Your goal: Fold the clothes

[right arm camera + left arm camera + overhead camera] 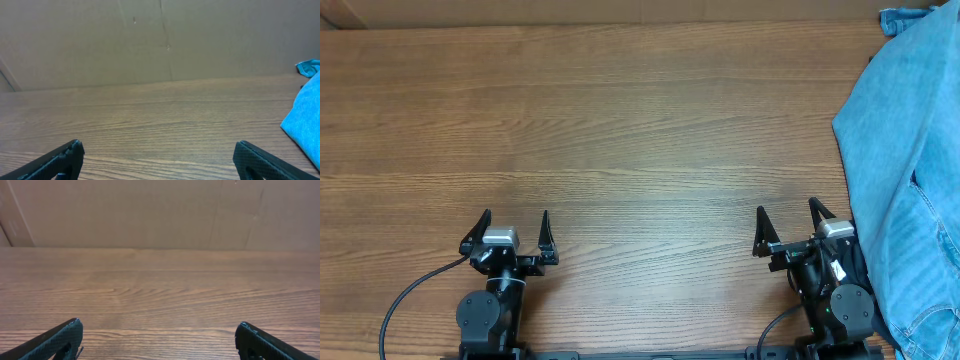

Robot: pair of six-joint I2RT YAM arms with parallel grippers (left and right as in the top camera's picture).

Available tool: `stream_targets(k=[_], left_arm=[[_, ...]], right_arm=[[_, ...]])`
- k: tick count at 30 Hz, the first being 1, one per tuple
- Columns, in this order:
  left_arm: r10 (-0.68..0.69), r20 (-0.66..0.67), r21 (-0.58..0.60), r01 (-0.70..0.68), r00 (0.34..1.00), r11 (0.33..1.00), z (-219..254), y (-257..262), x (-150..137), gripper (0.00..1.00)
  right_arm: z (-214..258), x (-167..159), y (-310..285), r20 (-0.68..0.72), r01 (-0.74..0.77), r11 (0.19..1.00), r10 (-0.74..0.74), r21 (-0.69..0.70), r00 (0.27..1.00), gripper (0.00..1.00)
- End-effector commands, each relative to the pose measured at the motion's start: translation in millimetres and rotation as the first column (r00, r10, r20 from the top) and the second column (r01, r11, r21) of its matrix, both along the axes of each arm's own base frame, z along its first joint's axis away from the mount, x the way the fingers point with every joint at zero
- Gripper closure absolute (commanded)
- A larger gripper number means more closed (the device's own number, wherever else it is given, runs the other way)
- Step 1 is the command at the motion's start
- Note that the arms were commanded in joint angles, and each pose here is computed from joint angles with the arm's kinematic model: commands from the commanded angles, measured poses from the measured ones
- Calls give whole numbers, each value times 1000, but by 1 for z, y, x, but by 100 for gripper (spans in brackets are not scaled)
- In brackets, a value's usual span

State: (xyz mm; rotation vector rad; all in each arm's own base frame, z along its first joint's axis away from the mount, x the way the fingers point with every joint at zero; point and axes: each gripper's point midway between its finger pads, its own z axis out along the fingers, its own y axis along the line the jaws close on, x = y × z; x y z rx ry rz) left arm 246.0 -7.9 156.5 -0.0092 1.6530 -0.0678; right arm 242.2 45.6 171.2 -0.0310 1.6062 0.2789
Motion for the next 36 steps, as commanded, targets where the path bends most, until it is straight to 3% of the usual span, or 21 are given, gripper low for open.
stream_targets(k=[1, 36], left_arm=[[20, 6, 20, -20, 1000, 1000, 0, 5, 0, 0], [13, 7, 19, -13, 1000, 1000, 0, 3, 0, 0]], right_arm=[[-1, 0, -1, 8, 1, 1000, -1, -2, 1000, 0], [-1, 0, -1, 8, 1, 1000, -1, -2, 1000, 0]])
